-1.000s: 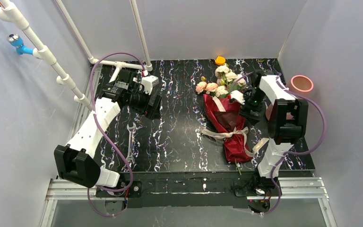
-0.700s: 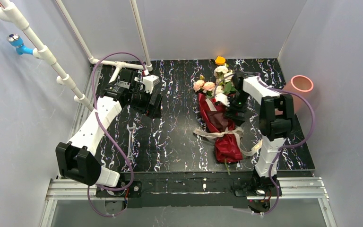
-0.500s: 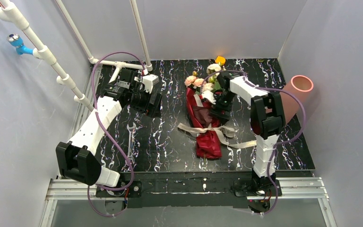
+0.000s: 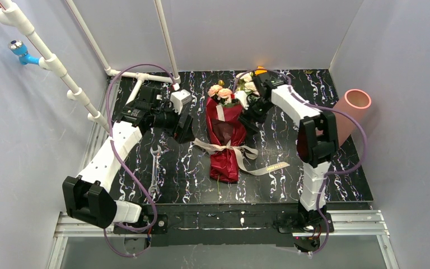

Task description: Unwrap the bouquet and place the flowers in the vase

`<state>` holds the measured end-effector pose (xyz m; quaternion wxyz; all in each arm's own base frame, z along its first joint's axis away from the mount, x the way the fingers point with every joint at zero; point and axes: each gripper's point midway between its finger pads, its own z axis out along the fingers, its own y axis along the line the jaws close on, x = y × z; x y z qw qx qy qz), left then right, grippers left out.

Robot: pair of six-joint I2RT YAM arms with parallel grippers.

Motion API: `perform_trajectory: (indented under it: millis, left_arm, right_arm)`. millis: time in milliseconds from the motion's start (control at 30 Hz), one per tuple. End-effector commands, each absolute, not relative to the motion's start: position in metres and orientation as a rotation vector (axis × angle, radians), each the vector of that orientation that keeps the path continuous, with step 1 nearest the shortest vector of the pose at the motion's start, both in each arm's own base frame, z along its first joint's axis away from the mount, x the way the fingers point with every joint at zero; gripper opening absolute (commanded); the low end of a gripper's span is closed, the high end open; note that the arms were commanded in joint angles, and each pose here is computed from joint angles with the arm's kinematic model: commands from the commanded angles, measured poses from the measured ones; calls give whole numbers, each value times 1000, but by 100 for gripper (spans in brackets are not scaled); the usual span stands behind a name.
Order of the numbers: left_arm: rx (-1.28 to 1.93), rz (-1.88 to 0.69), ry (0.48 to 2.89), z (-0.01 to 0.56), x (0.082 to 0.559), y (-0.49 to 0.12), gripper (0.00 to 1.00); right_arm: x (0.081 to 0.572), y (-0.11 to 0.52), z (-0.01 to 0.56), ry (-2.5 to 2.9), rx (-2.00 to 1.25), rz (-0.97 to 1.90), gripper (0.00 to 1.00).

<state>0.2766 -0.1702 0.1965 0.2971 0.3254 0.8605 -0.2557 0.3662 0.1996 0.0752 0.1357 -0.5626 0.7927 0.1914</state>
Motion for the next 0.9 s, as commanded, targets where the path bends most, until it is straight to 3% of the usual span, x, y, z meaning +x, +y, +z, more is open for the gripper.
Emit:
perform_trajectory:
  millis: [0, 167, 467, 733, 867]
  left_arm:
    - [984, -859, 2012, 241, 290, -208, 100]
    - [899, -977, 2028, 256, 330, -244, 98]
    - [528, -1087, 2251, 236, 395, -297, 63]
    - [333, -916, 2425, 185, 412, -307, 52]
    - [291, -809, 2454, 168, 423, -305, 53]
  right_arm:
    - [348, 194, 134, 2307, -1395, 681, 100]
    - [346, 193, 141, 2412, -1124, 773, 100]
    - [359, 206, 148, 2420, -976, 833, 92]
    - [362, 211, 147, 2423, -955, 870, 88]
    - [369, 215, 148, 2416, -938, 877, 86]
